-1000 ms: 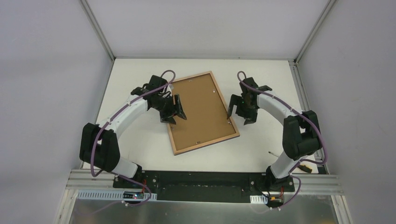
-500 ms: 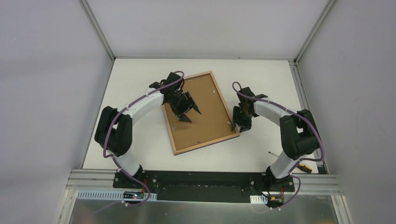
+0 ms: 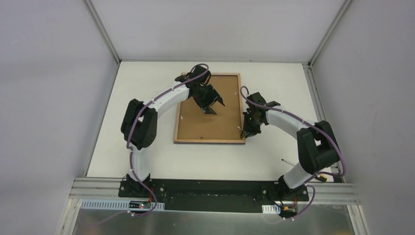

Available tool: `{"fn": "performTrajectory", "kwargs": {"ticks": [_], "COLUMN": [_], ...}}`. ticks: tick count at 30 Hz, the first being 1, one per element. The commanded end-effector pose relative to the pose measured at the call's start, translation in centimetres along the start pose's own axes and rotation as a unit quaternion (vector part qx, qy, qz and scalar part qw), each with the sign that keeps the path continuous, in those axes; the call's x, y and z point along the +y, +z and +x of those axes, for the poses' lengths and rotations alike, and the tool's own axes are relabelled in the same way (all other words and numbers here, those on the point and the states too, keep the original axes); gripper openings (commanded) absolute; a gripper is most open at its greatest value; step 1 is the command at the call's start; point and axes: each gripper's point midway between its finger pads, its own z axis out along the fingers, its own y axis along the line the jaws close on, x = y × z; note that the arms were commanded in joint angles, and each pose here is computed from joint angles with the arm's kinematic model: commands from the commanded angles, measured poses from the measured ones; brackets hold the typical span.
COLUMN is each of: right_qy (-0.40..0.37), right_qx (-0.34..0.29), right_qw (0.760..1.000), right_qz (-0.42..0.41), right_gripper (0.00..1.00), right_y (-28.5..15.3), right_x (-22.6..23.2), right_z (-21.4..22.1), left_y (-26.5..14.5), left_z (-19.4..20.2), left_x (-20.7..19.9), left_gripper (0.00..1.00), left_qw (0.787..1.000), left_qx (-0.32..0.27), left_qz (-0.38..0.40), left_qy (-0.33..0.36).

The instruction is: Take the photo out of the frame

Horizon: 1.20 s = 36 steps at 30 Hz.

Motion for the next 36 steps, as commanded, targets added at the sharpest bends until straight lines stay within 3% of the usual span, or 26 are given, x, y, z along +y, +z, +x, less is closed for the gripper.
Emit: {"fn": "performTrajectory", "kwargs": {"ticks": [1,8,11,14,18,23,30,36], "right_qy": [0.029,0.034,0.047,0.054,0.062,0.073,0.086,0.104], "right_qx": [-0.049,-0.065,-0.057,-0.048,-0.025,0.017,0.054,0.074], "right_qw": [0.997,0.992,0.992,0.992,0.992,0.992,0.989,0.984], "right_qz": [-0.045,-0.102,-0.105,-0.103,-0.103,-0.096,-0.109,-0.121], "right_gripper": [0.00,0.00,0.00,0.00,0.00,0.00,0.00,0.00], "right_y": [-3.7,-5.5,-5.5,-5.4,-5.6,-6.4,-7.1,-7.2], "right_x": [1.8,3.9,4.1,4.1,4.6,5.2,6.0,6.6], "right_z": [-0.8,-0.2,0.0,0.1,0.2,0.6,1.3,2.0], "left_y": [0.8,0.9,-1.9,-5.9,-10.2,-10.7,-8.3,-5.7], "left_z": [-0.5,0.8,1.0,1.1,3.2,6.5,9.3,11.7], "left_x": [-2.3,-3.6,-3.4,-3.2,-1.0,2.0,2.8,4.2], "left_gripper": [0.55,0.51,0.53,0.57,0.65,0.68,0.73,0.77], "left_qw": [0.999,0.994,0.981,0.956,0.885,0.732,0.636,0.585], "left_qx": [-0.023,-0.029,-0.049,-0.088,-0.130,-0.189,-0.197,-0.161], "left_qz": [0.010,0.017,0.023,0.031,0.020,-0.039,-0.047,-0.051], "left_qy": [0.025,0.107,0.184,0.279,0.448,0.653,0.745,0.793]}}
